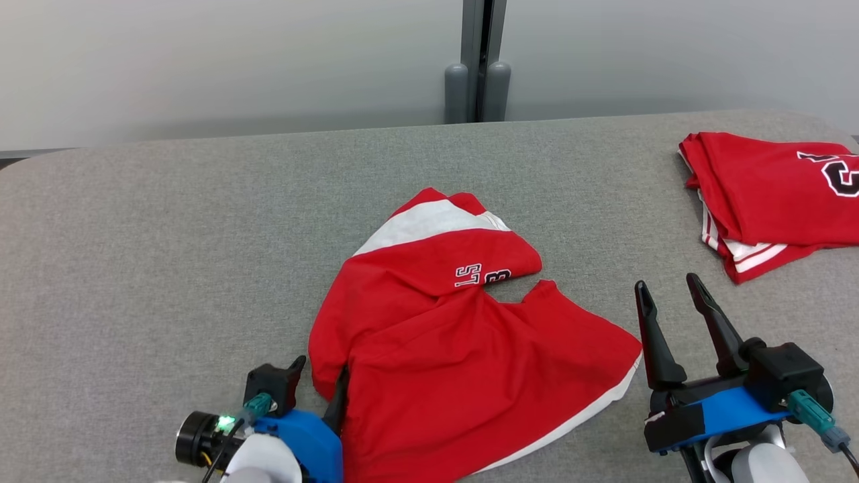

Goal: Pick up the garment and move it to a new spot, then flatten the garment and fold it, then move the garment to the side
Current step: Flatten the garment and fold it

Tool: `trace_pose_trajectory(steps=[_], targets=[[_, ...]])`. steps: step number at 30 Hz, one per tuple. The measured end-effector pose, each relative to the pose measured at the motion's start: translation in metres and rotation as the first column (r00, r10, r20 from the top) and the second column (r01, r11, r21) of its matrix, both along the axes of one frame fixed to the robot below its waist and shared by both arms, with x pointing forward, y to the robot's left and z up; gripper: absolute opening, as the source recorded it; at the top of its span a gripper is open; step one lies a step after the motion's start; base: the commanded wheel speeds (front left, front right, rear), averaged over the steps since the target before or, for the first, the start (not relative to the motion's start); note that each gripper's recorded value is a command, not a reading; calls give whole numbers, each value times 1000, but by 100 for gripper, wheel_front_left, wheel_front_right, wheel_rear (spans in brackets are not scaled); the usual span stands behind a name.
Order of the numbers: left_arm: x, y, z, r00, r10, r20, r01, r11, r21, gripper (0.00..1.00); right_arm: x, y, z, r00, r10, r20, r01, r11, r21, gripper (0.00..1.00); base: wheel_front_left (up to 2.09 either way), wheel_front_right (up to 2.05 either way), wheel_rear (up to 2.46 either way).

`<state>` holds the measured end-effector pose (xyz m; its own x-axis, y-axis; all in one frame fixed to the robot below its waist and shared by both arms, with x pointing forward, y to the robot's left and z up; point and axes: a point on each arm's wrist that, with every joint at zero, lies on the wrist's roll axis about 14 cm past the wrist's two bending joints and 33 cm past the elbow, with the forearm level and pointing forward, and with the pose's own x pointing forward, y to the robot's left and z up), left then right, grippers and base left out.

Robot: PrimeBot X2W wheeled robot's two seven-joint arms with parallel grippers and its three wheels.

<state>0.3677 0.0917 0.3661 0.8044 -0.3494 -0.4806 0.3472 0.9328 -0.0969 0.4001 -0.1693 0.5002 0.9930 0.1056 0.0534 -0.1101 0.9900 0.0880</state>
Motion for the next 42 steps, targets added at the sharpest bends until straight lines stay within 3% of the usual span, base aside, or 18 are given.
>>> trace_pose_trajectory(steps=[5, 6, 7, 8, 9, 18, 29, 30, 31, 42], targets=[[0, -8, -10, 998, -44, -54, 45, 999, 19, 100, 2, -2, -3, 1000, -7, -6, 7, 1000, 0, 100, 0, 0, 0], [1, -9, -11, 997, -51, -58, 52, 998, 20, 61, 2, -2, -3, 1000, -7, -6, 7, 1000, 2, 100, 0, 0, 0], [3, -10, -9, 997, -54, -51, 55, 998, 19, 36, 3, -3, -2, 1000, -9, -4, 9, 1000, 3, 100, 0, 0, 0], [5, -10, -9, 997, -56, -45, 56, 998, 18, 3, 3, -4, -2, 1000, -11, -3, 11, 1000, 3, 100, 0, 0, 0], [8, -9, -7, 998, -57, -32, 58, 998, 19, 0, 4, -5, -2, 1000, -13, -3, 13, 1000, 2, 100, 0, 0, 0], [58, 2, 34, 985, -34, 167, 31, 999, 21, 0, 7, -10, -6, 1000, -28, -9, 28, 1000, 2, 100, 0, 0, 0], [93, 0, 30, 982, -40, 183, 36, 999, 30, 0, 9, -33, -14, 996, -88, -30, 87, 996, -16, 100, 0, 0, 0], [94, 0, 30, 982, -37, 186, 32, 999, 30, 43, 9, -34, -14, 995, -91, -33, 90, 996, -16, 100, 0, 0, 0], [94, 0, 29, 981, -32, 190, 27, 999, 29, 100, 8, -35, -16, 995, -93, -36, 93, 996, -17, 100, 0, 0, 0], [89, 12, 59, 952, 56, 301, -50, 998, -29, 100, 10, -26, -8, 997, -70, -11, 70, 998, -2, 100, 0, 0, 0]])
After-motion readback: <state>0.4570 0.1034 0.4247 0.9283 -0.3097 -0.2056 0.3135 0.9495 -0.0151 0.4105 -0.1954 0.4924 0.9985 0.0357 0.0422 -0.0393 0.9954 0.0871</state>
